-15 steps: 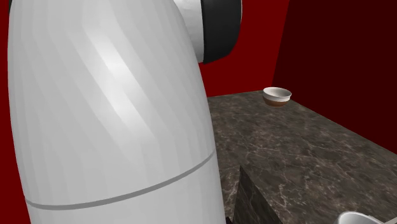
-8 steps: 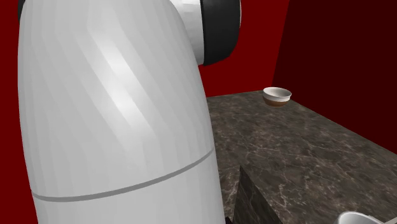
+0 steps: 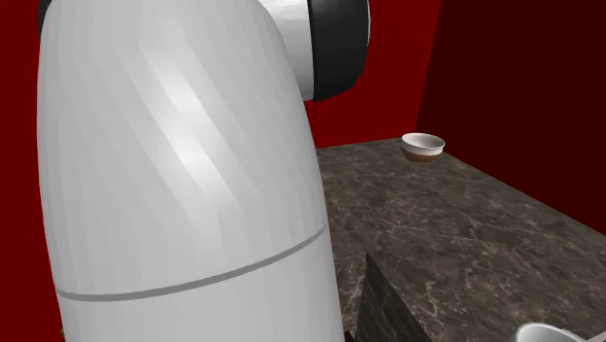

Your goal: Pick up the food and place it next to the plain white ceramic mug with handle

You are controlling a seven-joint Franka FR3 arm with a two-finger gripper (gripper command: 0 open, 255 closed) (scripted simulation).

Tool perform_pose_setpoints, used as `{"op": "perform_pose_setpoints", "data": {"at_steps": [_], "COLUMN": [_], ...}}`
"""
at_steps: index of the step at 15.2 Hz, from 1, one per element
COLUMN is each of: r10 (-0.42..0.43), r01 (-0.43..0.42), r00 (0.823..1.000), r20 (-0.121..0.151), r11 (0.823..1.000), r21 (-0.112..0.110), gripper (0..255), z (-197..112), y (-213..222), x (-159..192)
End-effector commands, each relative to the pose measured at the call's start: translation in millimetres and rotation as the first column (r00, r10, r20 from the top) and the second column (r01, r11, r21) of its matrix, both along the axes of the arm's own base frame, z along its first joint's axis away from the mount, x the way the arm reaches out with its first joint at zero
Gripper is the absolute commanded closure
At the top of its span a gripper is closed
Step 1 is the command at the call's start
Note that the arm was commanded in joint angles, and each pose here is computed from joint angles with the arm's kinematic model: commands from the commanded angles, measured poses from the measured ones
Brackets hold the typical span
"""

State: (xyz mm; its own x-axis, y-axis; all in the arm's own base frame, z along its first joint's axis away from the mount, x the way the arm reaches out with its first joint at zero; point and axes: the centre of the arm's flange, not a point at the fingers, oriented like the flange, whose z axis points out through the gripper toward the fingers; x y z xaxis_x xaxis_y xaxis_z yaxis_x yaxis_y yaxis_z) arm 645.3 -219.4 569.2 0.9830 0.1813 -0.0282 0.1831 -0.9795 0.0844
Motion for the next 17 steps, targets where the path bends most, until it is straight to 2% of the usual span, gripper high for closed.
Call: {"op": "perform_pose_setpoints", "data": {"at_steps": [1, 17], "r10": [0.000, 0.000], "r01": [0.000, 0.000], "r00": [1.000, 1.000], "r20": [0.000, 0.000], "r11": [1.000, 1.000], "r21": [0.000, 0.000], "gripper": [255, 255], "z": [2, 3], "y": [-10, -114], "x": [-18, -202]}}
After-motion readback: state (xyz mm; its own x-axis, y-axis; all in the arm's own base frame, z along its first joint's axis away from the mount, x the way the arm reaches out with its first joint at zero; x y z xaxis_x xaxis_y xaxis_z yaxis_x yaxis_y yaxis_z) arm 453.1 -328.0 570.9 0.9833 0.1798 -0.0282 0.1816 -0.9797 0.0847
